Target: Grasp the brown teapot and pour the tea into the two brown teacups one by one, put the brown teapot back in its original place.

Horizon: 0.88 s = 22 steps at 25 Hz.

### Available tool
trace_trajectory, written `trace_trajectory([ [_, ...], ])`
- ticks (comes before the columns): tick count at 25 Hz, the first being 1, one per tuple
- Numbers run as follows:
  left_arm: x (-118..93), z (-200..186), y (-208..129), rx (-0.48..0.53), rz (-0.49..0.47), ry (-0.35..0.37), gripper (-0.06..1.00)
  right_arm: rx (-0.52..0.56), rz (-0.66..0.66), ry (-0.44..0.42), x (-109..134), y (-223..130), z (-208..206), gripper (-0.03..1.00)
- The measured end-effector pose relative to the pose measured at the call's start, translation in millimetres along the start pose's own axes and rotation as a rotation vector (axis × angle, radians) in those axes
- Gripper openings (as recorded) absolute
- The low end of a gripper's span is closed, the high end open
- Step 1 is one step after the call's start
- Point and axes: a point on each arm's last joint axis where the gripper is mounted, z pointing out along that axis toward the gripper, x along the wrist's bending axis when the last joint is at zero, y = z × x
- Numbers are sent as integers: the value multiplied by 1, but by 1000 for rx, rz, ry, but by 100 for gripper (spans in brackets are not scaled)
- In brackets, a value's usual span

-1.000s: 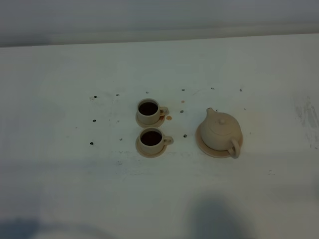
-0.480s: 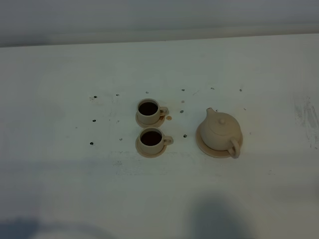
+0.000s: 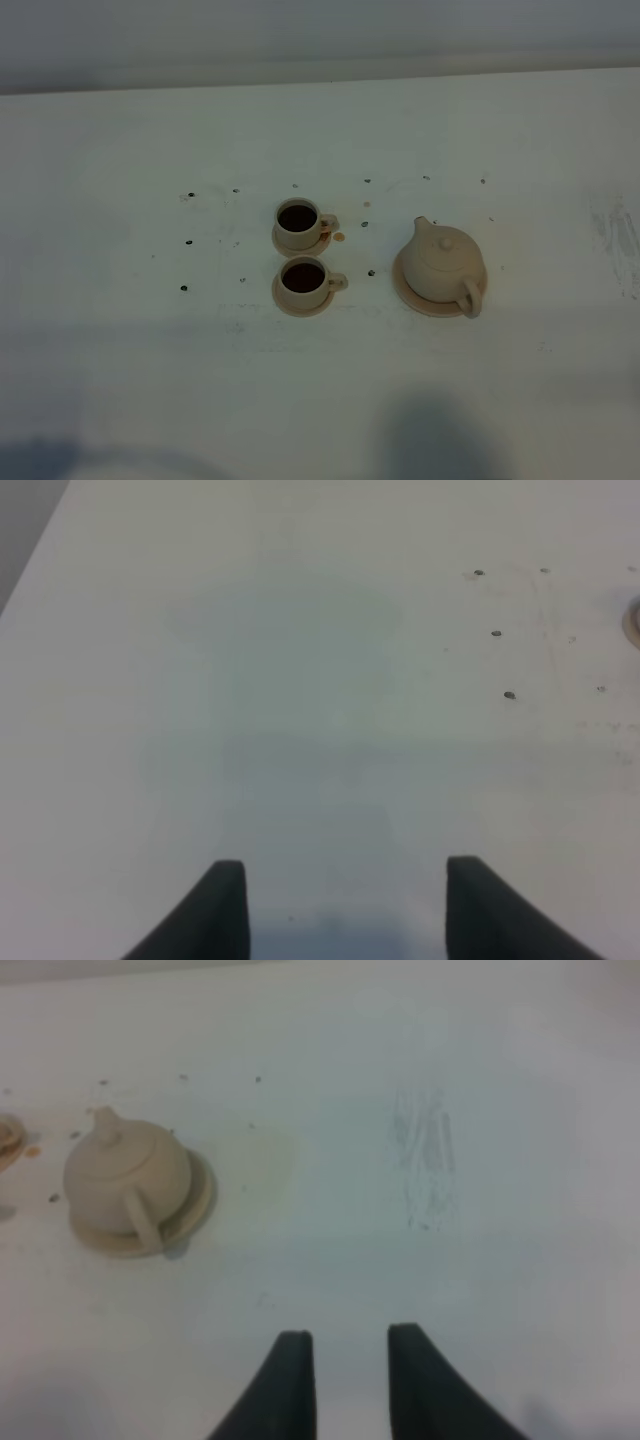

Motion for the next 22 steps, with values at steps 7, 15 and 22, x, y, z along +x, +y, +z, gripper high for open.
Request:
trace_trajectory([
  [7,0,0,0,0,0,0,45,0,0,1,0,0,0,21],
  [15,0,0,0,0,0,0,45,0,1,1,0,0,0,21],
  [22,0,0,0,0,0,0,45,0,1,1,0,0,0,21],
])
